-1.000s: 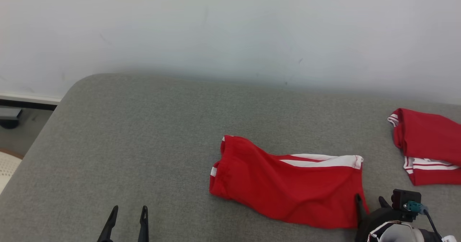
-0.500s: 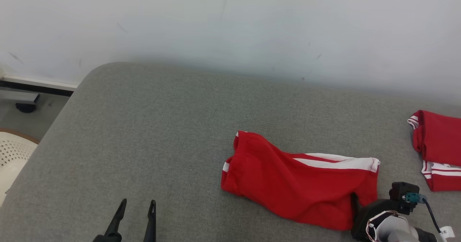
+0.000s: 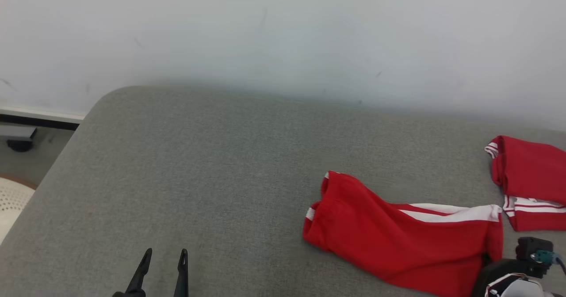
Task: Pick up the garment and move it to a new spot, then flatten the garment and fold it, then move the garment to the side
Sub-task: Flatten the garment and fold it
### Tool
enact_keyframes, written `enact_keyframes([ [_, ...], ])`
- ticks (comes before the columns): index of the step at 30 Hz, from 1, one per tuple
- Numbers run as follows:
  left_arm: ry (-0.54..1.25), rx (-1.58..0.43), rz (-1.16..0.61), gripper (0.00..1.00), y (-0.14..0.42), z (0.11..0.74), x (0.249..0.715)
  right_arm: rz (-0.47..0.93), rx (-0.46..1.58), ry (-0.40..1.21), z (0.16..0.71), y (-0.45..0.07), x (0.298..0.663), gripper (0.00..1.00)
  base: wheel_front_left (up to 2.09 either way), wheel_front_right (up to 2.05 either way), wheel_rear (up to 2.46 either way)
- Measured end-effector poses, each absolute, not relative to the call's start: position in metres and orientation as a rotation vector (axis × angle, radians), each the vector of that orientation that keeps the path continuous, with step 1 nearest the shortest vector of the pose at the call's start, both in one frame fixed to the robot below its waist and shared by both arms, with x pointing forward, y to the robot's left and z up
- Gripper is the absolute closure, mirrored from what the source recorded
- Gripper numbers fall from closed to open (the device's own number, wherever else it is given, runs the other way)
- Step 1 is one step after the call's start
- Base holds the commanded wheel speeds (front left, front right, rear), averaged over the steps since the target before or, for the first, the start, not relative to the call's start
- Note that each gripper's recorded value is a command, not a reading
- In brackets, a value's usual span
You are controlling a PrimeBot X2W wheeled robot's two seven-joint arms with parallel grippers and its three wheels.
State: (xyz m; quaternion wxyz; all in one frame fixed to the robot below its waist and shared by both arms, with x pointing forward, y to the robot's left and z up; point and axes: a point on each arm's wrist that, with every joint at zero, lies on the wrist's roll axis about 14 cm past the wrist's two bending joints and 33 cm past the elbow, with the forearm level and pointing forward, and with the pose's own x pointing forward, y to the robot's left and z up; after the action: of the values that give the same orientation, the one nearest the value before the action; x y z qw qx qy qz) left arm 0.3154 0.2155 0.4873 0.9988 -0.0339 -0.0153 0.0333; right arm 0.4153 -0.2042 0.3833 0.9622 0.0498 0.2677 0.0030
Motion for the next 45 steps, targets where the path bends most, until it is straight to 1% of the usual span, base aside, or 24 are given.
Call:
enact_keyframes([
  [4, -0.034, -0.076, 0.047, 0.00, 0.209, 0.488, 0.319, -0.027, 0.104, 0.519, 0.389, -0.220, 0.413, 1.00, 0.00, 0.00, 0.00],
  [9, -0.033, -0.081, 0.018, 0.00, 0.200, 0.488, 0.325, -0.010, 0.158, 0.455, 0.406, -0.209, 0.423, 1.00, 0.00, 0.00, 0.00],
  [16, -0.038, -0.084, 0.005, 0.00, 0.195, 0.490, 0.327, 0.147, 0.235, 0.356, 0.443, -0.150, 0.441, 1.00, 0.00, 0.00, 0.00],
  [18, -0.040, -0.085, 0.005, 0.00, 0.195, 0.491, 0.326, 0.203, 0.253, 0.337, 0.452, -0.132, 0.442, 1.00, 0.00, 0.00, 0.00],
  [19, -0.040, -0.085, 0.005, 0.00, 0.195, 0.491, 0.326, 0.203, 0.253, 0.337, 0.452, -0.132, 0.442, 1.00, 0.00, 0.00, 0.00],
  [25, -0.045, -0.094, 0.014, 0.00, 0.196, 0.492, 0.322, 0.396, 0.345, 0.319, 0.476, -0.064, 0.436, 1.00, 0.00, 0.00, 0.00],
  [27, -0.047, -0.098, 0.017, 0.00, 0.197, 0.492, 0.321, 0.422, 0.389, 0.318, 0.481, -0.050, 0.435, 1.00, 0.00, 0.00, 0.00],
  [33, -0.044, -0.109, 0.013, 0.00, 0.193, 0.491, 0.318, 0.509, 0.431, 0.313, 0.493, -0.004, 0.434, 1.00, 0.00, 0.00, 0.00],
  [37, -0.051, -0.123, 0.025, 0.00, 0.195, 0.493, 0.317, 0.525, 0.422, 0.318, 0.490, 0.011, 0.438, 1.00, 0.00, 0.00, 0.00],
  [41, -0.037, -0.130, 0.033, 0.00, 0.195, 0.489, 0.315, 0.500, 0.399, 0.337, 0.480, 0.013, 0.446, 1.00, 0.00, 0.00, 0.00],
  [45, -0.036, -0.129, 0.036, 0.00, 0.196, 0.489, 0.316, 0.501, 0.344, 0.372, 0.464, 0.017, 0.447, 1.00, 0.00, 0.00, 0.00],
])
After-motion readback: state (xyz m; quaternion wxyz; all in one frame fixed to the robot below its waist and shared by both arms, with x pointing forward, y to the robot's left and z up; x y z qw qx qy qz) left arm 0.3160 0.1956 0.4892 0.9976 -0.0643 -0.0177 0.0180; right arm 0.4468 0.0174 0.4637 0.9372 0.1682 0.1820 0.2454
